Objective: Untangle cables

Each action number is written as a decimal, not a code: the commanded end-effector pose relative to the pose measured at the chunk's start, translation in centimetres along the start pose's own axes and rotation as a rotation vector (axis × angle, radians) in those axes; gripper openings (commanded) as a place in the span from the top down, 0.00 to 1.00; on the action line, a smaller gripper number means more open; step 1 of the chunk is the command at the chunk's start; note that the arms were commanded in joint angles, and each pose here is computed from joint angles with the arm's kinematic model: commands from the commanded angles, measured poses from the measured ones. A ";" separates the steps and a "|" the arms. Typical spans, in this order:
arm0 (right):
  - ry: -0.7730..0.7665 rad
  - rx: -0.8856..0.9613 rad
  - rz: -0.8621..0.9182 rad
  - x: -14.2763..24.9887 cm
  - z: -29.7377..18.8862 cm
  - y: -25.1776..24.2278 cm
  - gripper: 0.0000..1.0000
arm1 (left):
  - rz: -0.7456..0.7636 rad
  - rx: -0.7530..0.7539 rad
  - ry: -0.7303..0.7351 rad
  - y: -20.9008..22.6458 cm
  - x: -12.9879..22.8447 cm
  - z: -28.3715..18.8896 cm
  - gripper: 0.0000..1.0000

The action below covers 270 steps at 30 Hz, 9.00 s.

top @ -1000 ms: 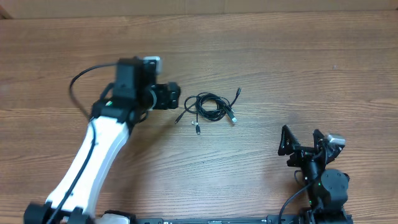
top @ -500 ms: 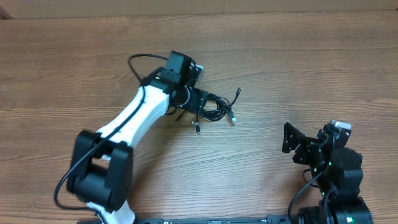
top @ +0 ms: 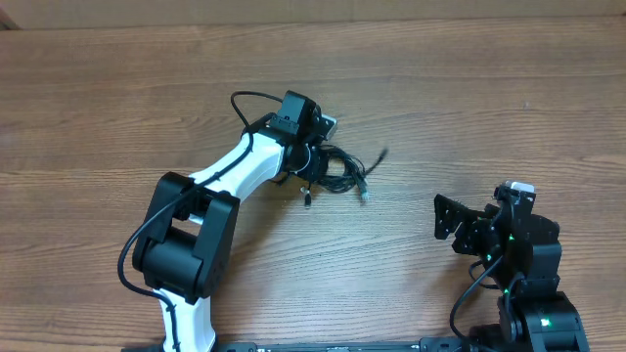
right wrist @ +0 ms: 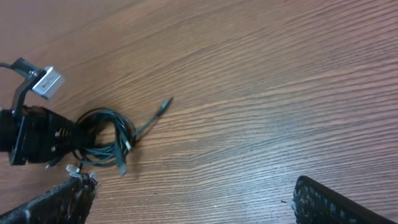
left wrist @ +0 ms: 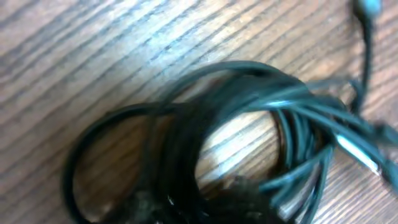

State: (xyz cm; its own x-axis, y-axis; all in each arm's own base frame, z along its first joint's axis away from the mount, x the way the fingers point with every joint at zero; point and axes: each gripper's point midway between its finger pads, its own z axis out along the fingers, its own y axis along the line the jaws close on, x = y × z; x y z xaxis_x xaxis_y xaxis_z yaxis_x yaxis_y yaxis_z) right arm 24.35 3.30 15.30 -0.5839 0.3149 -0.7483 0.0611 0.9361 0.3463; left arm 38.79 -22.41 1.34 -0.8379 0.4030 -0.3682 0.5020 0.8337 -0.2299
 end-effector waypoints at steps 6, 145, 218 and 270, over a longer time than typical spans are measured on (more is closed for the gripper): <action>-0.019 -0.078 0.018 -1.1 -0.6 1.6 0.00 | -0.003 0.120 -0.029 -2.4 -1.9 -0.6 0.96; 0.222 -0.129 -0.042 -2.9 3.1 4.1 0.00 | 0.267 -0.065 -0.159 -11.2 -6.7 -13.9 0.96; 0.413 -0.072 0.503 -0.5 3.7 -1.3 0.82 | 0.008 0.007 -0.256 -4.4 -8.5 -18.0 0.96; 0.398 -0.674 -0.009 -1.1 1.9 13.0 0.69 | 0.260 0.071 -0.281 -15.6 -8.0 -17.0 0.96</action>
State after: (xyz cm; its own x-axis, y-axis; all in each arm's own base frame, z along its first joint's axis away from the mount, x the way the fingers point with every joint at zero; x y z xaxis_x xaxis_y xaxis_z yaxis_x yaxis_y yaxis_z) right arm 27.35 14.56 18.03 -0.8572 0.1355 -0.4969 -0.3191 0.6176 0.7188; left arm 34.38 -31.74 20.82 -0.6196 0.4991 -0.6058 0.7026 0.6968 -0.1445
